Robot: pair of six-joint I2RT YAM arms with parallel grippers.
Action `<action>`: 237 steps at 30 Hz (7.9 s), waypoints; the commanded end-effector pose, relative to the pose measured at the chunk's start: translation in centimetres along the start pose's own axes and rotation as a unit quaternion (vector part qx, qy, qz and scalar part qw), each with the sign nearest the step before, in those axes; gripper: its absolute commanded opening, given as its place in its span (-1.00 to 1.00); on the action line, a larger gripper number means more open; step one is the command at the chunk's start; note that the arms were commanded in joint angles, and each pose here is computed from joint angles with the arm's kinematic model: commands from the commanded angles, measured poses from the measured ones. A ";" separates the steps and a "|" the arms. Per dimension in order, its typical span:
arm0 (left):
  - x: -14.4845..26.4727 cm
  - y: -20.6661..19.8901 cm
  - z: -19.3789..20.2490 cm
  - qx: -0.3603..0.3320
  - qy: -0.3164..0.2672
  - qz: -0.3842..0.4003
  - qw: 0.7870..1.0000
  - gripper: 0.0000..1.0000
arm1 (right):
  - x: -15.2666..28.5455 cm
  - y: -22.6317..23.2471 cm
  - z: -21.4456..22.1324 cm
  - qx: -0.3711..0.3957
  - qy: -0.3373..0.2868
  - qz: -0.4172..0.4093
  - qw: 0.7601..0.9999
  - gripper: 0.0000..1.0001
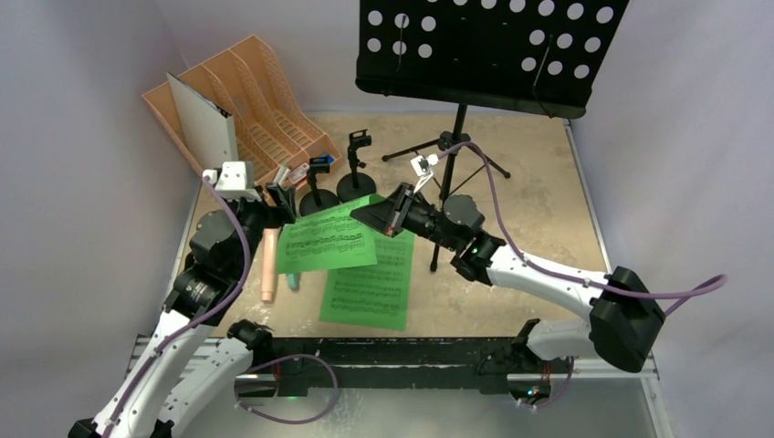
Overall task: Pack up the instrument practice props
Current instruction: Place the sheet music at the center of the board, then unscrew the knob on the music stand.
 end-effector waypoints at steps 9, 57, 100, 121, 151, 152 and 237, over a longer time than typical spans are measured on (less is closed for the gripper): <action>-0.4 0.0 0.1 0.010 -0.008 -0.002 1.000 0.38 | 2.6 -7.8 5.5 -0.055 0.010 0.060 0.997 -1.00; -0.9 0.0 0.4 0.015 0.002 0.004 1.000 0.38 | 6.3 -14.3 10.3 -0.156 0.016 0.263 0.952 -0.47; -1.4 -3.0 0.7 0.009 0.022 0.170 0.985 0.47 | 11.7 -7.9 -1.9 0.177 -0.083 0.317 0.928 0.98; -3.0 -5.1 0.8 0.064 -0.004 0.243 0.968 0.80 | 11.5 -4.5 -16.3 0.423 -0.387 0.145 0.807 0.97; -10.6 -14.2 6.6 0.125 -0.076 0.312 0.939 0.85 | 5.8 -10.6 -22.0 0.485 -0.381 0.174 0.768 0.19; -10.9 -14.4 6.9 0.123 -0.078 0.314 0.938 0.85 | 5.8 -10.7 -22.0 0.486 -0.379 0.175 0.768 0.13; -21.9 -27.4 8.6 -0.365 -0.324 0.485 0.725 -0.33 | 11.0 -8.6 -20.0 0.496 -0.259 0.182 0.808 -1.00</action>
Point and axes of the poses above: each gripper's point midway between its finger pads, its own x axis back along the fingers, its own y axis along the line the jaws close on, z = x × y, the point moved 9 cm from there along x, back along the fingers, and after that the axes turned 2 degrees about -x, right-handed, at the moved point
